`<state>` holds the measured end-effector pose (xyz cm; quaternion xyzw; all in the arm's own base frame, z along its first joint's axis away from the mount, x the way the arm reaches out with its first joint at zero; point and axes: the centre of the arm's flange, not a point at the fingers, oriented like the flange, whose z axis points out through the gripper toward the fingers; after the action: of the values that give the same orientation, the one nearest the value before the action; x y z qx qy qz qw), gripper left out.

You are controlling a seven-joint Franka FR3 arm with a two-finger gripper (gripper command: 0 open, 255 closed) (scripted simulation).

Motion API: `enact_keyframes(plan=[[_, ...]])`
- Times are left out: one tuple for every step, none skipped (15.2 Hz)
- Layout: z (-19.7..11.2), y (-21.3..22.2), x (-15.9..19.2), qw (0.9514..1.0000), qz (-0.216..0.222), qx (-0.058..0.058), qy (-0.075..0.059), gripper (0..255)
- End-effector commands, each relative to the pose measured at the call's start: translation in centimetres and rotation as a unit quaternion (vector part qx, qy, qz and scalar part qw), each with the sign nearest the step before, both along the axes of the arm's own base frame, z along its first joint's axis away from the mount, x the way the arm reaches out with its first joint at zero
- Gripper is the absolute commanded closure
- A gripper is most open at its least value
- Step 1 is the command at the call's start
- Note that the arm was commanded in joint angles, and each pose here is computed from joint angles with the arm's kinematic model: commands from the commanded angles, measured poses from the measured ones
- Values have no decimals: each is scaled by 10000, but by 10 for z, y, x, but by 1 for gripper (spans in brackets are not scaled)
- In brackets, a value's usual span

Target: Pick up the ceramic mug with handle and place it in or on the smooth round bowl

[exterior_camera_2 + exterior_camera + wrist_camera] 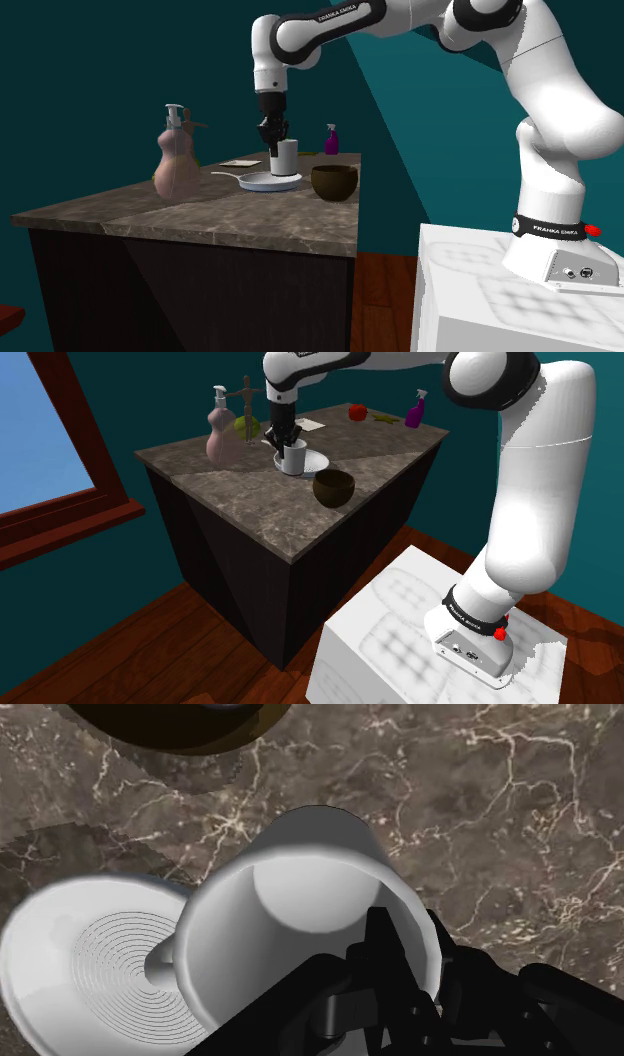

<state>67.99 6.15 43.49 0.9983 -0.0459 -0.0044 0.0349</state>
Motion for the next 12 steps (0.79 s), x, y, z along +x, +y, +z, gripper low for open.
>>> enact_keyframes(plan=[[11, 1, -1, 10000, 0, 0, 0, 255], [16, 1, -1, 10000, 0, 0, 1, 255], [21, 1, -1, 10000, 0, 0, 1, 255], [27, 1, -1, 10000, 0, 0, 1, 255], [32, 1, -1, 10000, 0, 0, 1, 255], [37, 1, -1, 10000, 0, 0, 1, 255], [42, 1, -1, 10000, 0, 0, 1, 255], [48, 1, -1, 10000, 0, 0, 1, 255], [53, 1, -1, 10000, 0, 0, 1, 255], [58, 1, -1, 10000, 0, 0, 1, 255], [64, 1, -1, 10000, 0, 0, 1, 255], [69, 1, -1, 10000, 0, 0, 1, 255]])
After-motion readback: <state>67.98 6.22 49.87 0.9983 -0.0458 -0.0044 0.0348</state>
